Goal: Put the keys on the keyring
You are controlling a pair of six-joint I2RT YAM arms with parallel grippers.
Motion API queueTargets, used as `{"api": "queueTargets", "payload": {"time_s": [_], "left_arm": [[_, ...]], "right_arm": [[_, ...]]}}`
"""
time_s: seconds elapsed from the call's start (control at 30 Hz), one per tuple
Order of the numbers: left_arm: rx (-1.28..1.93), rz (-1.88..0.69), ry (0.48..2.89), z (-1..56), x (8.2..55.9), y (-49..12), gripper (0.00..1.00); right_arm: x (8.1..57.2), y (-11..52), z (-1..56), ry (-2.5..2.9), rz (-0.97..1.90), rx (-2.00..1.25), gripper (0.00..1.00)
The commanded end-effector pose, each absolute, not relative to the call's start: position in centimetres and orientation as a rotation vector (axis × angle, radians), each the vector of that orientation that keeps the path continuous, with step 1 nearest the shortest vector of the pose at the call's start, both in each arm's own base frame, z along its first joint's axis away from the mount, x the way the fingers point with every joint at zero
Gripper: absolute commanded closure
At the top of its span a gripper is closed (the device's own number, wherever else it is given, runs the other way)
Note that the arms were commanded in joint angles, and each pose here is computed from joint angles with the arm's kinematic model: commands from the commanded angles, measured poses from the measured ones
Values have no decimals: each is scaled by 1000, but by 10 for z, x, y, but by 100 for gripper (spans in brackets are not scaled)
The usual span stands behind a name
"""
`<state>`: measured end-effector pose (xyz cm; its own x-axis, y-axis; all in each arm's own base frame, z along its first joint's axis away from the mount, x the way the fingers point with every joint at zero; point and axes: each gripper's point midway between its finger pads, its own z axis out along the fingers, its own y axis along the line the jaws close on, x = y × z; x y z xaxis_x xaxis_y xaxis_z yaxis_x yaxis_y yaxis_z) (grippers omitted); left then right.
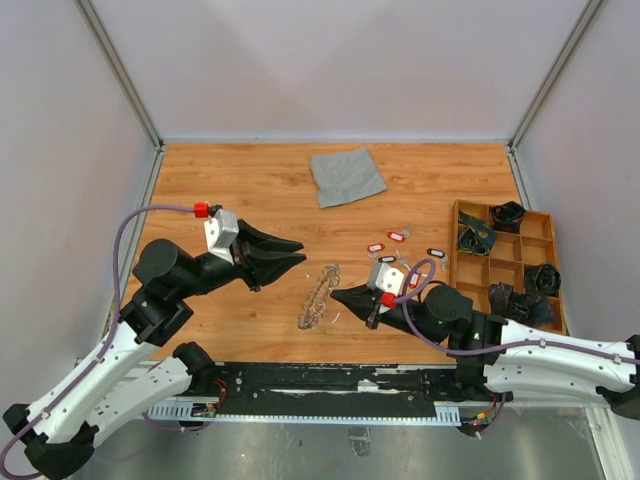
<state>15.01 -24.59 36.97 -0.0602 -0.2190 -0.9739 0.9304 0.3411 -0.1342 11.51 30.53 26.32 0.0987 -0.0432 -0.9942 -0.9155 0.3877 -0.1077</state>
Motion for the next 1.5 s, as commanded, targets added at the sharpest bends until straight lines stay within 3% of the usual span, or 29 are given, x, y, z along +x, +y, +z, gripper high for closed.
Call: {"api": "queueTargets", "payload": {"time_s": [0.0, 0.6, 1.47], "left_arm": [[882, -1151, 1176, 392, 128, -251, 72], [968, -1281, 991, 430, 90, -249, 76], [963, -1341, 963, 432, 84, -250, 74]], "right_arm": [[105, 300, 332, 1065, 851, -978, 100], [76, 301, 426, 768, 1001, -908, 100], [71, 307, 464, 664, 1084, -805, 100]]}}
